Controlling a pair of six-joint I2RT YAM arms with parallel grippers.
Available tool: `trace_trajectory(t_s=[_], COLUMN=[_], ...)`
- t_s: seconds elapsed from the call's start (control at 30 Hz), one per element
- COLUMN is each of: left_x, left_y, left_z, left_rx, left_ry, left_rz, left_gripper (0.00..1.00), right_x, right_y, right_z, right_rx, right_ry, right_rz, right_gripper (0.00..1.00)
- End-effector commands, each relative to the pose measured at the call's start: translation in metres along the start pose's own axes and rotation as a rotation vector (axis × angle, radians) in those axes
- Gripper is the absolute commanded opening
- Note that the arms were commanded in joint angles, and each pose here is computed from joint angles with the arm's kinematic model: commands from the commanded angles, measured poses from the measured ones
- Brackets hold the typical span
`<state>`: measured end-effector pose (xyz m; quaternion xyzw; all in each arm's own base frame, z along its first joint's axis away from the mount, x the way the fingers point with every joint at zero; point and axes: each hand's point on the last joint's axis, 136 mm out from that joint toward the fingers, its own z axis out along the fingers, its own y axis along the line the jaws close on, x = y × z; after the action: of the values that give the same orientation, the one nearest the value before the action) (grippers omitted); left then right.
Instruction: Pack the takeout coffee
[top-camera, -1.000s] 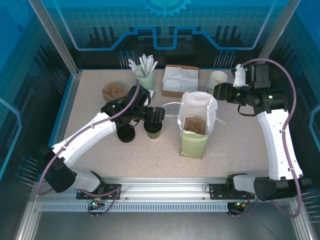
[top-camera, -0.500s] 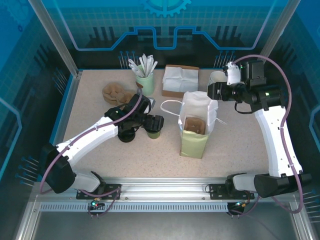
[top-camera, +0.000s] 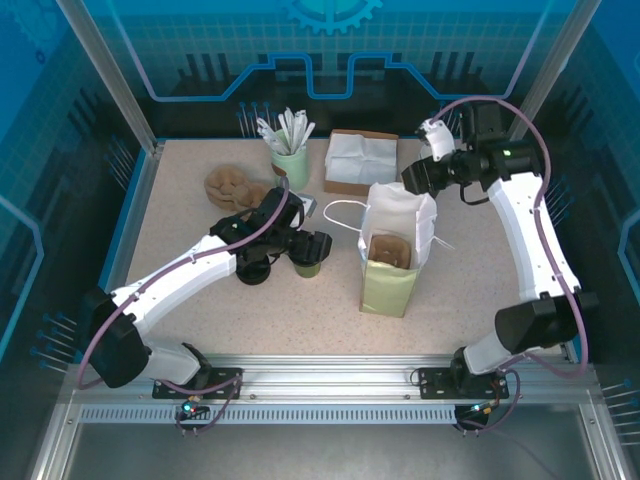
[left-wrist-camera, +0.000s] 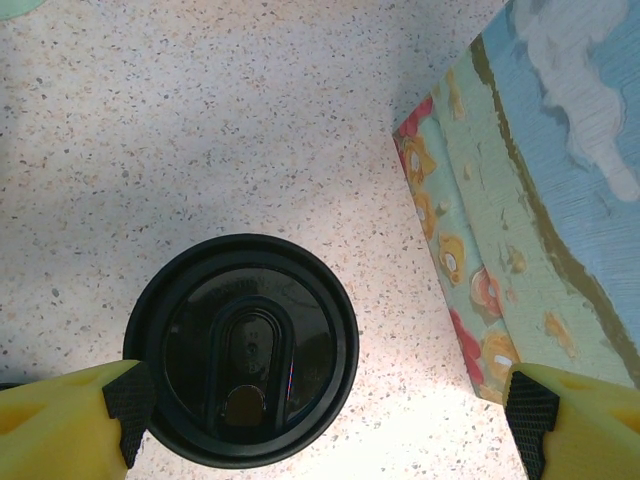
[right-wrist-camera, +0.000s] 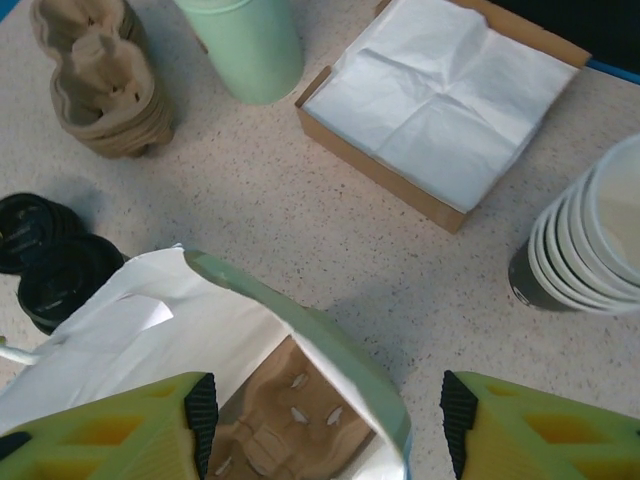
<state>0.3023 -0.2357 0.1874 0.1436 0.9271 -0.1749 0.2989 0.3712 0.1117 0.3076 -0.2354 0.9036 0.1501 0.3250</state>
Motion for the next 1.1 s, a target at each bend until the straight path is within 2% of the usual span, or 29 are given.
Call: trace_trajectory(t_s=[0.0, 0.37, 0.63, 1.07], left_x=[0.005, 0.012, 0.021, 0.01], left_y=[-0.002, 0.005, 0.015, 0.022], left_z=[0.002, 0.015, 0.03, 0.02], left_rx=[0.008, -0.022, -0.082, -0.132], left_ry=[0.018, 0.075, 0.12, 0.086], left_rz=[0.04, 0.003, -0.005, 0.021], left_gripper=[0.92, 0.9, 0.88, 0.89], right_x=[0.001, 0.018, 0.023, 0.02], right_y=[0.004, 0.011, 0.011, 0.013], right_z=[0.005, 0.037, 0.035, 0.029], right_rx=[-0.068, -0.217, -0.213, -0.206], right_ry=[0.03, 0.127, 0.136, 0.112], right_rz=[-0.121, -0.136, -0.145, -0.152], right_gripper=[0.63, 0.59, 0.56, 0.55])
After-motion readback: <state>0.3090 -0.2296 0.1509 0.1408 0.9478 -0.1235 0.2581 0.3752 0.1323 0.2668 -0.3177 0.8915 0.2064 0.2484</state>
